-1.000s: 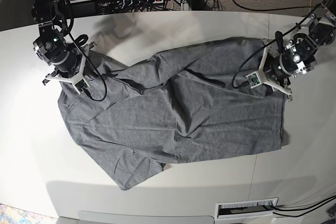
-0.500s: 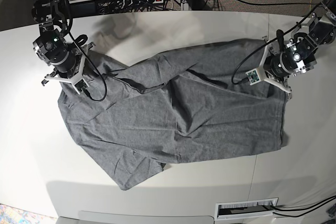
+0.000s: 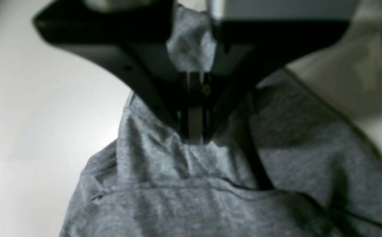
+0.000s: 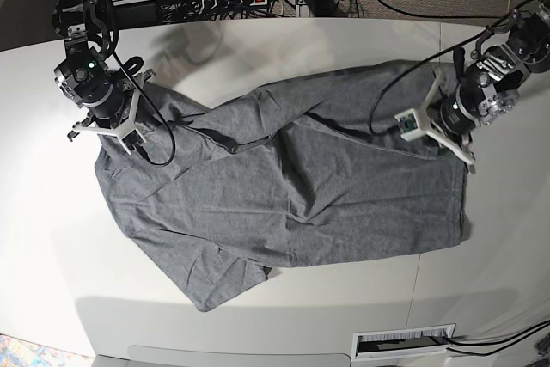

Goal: Fold the T-shirt properly

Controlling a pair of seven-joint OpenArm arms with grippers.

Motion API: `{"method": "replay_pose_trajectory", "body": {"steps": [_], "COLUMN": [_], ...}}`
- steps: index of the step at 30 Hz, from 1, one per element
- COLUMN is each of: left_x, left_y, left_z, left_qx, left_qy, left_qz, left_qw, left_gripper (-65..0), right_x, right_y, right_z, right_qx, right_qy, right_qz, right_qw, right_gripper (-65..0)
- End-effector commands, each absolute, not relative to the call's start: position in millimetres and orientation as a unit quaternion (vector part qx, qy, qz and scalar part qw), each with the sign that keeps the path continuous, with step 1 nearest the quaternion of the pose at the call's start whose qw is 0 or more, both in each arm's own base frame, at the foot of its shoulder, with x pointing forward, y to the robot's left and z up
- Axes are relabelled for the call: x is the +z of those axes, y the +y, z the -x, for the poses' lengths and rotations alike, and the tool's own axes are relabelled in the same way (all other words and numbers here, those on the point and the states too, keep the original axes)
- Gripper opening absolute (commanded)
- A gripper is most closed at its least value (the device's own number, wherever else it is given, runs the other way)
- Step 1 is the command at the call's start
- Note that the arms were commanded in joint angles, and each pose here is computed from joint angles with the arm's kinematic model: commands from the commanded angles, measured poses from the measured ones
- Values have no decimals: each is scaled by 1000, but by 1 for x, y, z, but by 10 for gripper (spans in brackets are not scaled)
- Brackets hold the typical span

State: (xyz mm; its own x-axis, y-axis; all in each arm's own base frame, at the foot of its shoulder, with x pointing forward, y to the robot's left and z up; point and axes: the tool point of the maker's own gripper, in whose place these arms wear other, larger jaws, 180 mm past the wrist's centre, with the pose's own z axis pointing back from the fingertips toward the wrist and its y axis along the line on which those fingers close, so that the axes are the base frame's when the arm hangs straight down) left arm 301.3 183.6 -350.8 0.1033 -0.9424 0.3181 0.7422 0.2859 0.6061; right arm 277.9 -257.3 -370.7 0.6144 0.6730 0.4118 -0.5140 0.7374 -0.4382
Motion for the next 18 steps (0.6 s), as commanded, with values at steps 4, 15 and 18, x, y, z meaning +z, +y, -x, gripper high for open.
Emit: {"method": "replay_pose_trajectory", "body": {"steps": [4, 15, 18], "left_x": [-339, -351, -352], "left_y": [206, 204, 209], "left_z": [-331, -330, -334], "left_qx": [-546, -543, -538], "left_qy": [-355, -308, -310], "left_qz": [-170, -61, -62], "left_qw": [740, 778, 781], "left_gripper": [-412, -406, -406], "right_x": [-358, -357, -357], "right_y": [-261, -259, -259], "right_z": [-287, -289, -289], "right_qx": [334, 335, 335], "right_qy": [-304, -309, -309], "right_qz": [149, 148, 147], "right_qw": [880, 878, 878], "right_gripper": [-650, -650, -650]}}
